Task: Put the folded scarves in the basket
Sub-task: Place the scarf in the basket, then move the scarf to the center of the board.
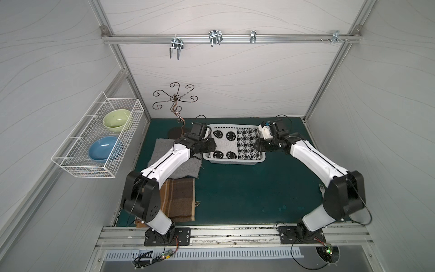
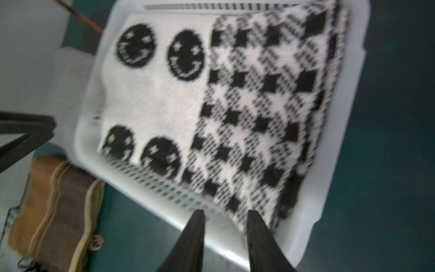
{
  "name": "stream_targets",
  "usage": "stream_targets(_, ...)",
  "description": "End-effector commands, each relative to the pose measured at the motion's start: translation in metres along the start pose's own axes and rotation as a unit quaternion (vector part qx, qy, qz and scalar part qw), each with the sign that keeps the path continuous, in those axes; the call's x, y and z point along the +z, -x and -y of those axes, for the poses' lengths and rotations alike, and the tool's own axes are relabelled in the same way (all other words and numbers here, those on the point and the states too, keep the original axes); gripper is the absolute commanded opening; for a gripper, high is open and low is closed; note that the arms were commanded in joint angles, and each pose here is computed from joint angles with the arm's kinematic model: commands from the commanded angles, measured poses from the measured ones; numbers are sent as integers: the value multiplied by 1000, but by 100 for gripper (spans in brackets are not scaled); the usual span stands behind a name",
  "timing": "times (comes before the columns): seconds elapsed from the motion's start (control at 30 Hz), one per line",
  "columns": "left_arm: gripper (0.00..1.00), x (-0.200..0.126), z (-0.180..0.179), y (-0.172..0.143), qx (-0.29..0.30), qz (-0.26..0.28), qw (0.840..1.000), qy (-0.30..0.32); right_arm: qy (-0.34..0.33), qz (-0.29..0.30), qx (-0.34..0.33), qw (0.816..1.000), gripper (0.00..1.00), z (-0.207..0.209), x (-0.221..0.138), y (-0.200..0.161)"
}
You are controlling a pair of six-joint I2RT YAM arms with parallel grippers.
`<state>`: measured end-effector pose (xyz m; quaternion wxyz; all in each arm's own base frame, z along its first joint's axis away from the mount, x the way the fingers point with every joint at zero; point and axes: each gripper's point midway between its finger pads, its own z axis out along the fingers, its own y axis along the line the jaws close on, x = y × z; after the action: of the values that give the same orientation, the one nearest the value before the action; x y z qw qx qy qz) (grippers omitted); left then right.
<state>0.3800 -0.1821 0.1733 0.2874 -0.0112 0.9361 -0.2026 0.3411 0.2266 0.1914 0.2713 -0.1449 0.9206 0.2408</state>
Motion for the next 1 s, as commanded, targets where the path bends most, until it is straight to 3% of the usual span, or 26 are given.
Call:
stream_targets(0.0, 46, -2, -16, -16, -22, -1, 1000, 16, 68, -49, -4, 996, 40, -58, 12, -56)
stream_targets(0.13, 43, -6, -31, -44, -37, -10, 999, 24, 126, -87, -27, 988, 47, -124, 28, -117)
stream_targets(0.33, 39, -26, -51, -70, -43, 1, 998, 50, 163, -136, -50, 976, 49, -185, 72, -172)
stream_targets(0.63, 35, -34, -108, -85, -56, -4, 987, 148, 214, -152, -30, 964, 50, -240, 127, -190)
stream_targets(0.97, 32, -29, -120, -86, -88, 6, 986, 144, 254, -182, -12, 950, 53, -273, 168, -209)
